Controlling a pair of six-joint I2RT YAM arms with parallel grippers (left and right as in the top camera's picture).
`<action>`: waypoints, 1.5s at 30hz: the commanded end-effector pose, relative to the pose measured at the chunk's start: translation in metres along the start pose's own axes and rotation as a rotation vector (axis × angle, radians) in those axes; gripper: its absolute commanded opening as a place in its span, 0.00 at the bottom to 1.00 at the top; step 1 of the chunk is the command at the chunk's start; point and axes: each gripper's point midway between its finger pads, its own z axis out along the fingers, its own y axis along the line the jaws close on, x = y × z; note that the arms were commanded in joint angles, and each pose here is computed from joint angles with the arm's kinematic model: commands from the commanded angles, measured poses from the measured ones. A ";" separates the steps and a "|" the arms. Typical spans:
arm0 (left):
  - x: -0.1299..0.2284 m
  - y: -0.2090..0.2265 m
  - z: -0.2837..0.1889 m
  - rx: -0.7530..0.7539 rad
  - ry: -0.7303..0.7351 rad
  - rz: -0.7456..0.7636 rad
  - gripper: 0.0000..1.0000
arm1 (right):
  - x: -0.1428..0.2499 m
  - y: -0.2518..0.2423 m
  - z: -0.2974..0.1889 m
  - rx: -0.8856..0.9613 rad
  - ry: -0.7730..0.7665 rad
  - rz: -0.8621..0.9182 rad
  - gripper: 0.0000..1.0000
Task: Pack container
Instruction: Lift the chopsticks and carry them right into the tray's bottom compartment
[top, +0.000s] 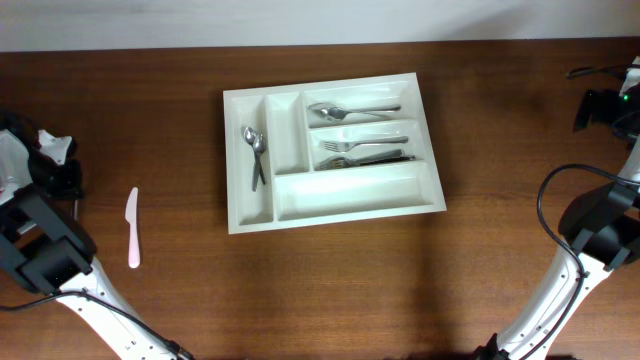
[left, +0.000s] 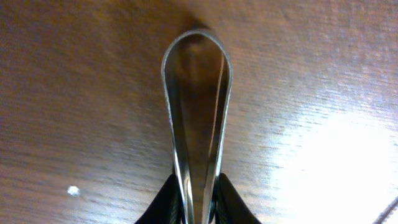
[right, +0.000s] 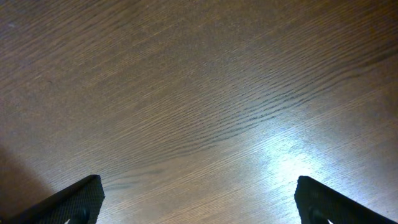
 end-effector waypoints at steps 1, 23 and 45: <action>-0.012 -0.007 -0.015 0.015 -0.018 0.013 0.02 | 0.000 0.003 -0.001 -0.006 -0.001 0.004 0.99; -0.092 -0.290 -0.201 0.044 -0.407 0.737 0.02 | 0.000 0.003 -0.001 -0.006 -0.001 0.004 0.99; 0.059 -0.592 -0.182 0.131 -0.328 1.494 0.02 | 0.000 0.003 -0.001 -0.006 -0.001 0.004 0.99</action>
